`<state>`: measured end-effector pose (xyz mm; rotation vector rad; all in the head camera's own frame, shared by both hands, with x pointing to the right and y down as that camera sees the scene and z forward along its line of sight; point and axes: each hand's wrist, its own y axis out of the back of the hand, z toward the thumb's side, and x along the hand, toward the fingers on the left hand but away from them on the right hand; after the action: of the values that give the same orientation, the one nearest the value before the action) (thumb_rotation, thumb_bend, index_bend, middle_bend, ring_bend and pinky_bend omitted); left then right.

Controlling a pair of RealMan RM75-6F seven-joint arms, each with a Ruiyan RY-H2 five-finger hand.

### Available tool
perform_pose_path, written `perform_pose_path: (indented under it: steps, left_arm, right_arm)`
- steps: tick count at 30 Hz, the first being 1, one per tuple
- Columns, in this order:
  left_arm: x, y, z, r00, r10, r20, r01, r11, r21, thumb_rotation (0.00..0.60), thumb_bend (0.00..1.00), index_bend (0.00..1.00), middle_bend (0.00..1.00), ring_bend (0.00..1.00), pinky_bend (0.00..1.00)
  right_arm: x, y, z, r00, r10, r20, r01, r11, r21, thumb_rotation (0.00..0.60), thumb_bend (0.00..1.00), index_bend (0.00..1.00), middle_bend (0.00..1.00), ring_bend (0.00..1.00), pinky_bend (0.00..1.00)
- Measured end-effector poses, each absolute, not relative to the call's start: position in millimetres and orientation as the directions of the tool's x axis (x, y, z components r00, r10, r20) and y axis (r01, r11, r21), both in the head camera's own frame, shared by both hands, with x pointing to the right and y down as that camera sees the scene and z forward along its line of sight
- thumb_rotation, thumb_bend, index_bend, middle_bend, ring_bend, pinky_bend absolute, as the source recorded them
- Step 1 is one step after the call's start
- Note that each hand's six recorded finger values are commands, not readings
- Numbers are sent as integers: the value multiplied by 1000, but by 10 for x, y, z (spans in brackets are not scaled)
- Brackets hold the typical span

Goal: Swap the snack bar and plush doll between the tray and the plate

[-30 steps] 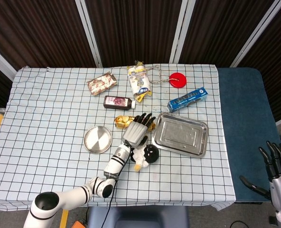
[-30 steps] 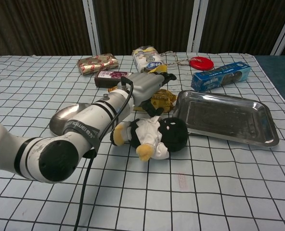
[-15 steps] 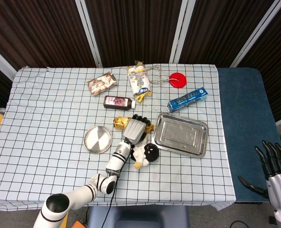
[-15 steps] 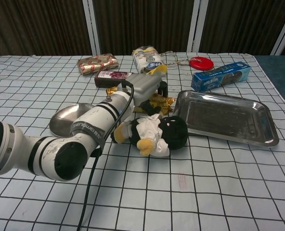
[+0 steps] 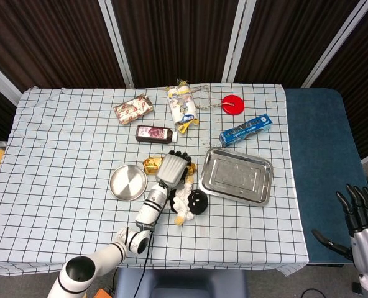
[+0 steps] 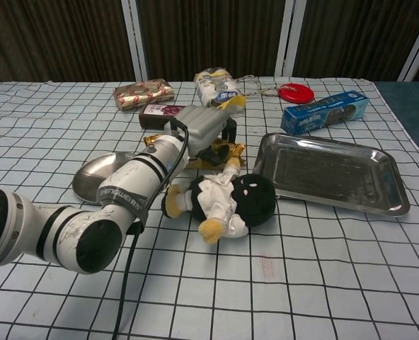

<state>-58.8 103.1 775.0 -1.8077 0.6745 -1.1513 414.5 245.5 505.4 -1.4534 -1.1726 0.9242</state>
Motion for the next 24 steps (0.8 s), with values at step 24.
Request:
perform_pose_path:
  steps: [24]
  left_arm:
    - [-950,747,7396,432,-854,291,23,-312,-950,600,594,652,783,819,856]
  right_arm:
    - [4121,2434,5148,237,972,8,171,-33,-985,600,79,0,0,0,32]
